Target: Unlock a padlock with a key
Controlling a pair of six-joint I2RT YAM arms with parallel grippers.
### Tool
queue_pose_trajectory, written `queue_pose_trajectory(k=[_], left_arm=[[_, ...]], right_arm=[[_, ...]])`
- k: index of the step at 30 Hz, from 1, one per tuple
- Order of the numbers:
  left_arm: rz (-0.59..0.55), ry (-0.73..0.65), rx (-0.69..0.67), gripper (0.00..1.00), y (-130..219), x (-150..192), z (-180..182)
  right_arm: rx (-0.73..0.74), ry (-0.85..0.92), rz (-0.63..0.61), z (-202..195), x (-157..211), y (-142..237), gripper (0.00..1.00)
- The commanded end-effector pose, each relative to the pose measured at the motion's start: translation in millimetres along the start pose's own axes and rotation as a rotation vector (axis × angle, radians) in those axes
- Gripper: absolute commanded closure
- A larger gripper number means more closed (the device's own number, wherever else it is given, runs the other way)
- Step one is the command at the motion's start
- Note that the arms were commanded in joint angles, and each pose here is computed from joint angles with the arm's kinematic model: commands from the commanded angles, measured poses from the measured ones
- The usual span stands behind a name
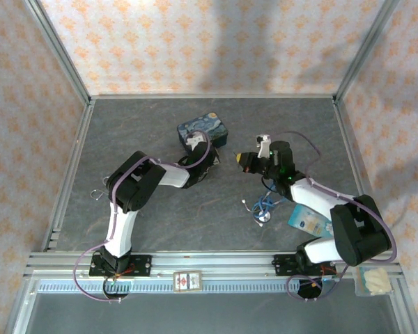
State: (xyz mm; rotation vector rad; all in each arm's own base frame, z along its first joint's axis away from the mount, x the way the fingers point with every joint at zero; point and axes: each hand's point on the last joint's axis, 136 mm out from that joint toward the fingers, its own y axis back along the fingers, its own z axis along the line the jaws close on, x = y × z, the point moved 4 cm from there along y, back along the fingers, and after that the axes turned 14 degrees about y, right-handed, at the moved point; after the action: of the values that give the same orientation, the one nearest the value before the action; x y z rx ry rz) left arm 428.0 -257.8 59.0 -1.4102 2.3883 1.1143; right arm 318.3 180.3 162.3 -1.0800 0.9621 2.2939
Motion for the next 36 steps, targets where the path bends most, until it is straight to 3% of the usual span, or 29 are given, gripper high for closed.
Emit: queue_pose_trajectory(k=[1,11,22,36], left_arm=[[0.030,0.001,-0.009,1.00,5.5,-0.9,8.3],[0.238,0.208,0.276,1.00,43.9,-6.6,-13.5],[0.323,0.430,0.544,1.00,85.3,-21.3,-39.8],[0.340,0.454,0.596,1.00,90.3,-23.9,-46.8]], right_arm=[[-0.015,-0.007,-0.007,-3.0,4.8,-1.4,1.00],[-0.171,-0.136,0.038,-1.1,30.4,-23.8,1.00],[-0.355,-0.224,0.041,10.4,38.8,-35.8,1.00],[-0.419,-0.284,-0.013,10.1,32.2,-44.9,1.00]])
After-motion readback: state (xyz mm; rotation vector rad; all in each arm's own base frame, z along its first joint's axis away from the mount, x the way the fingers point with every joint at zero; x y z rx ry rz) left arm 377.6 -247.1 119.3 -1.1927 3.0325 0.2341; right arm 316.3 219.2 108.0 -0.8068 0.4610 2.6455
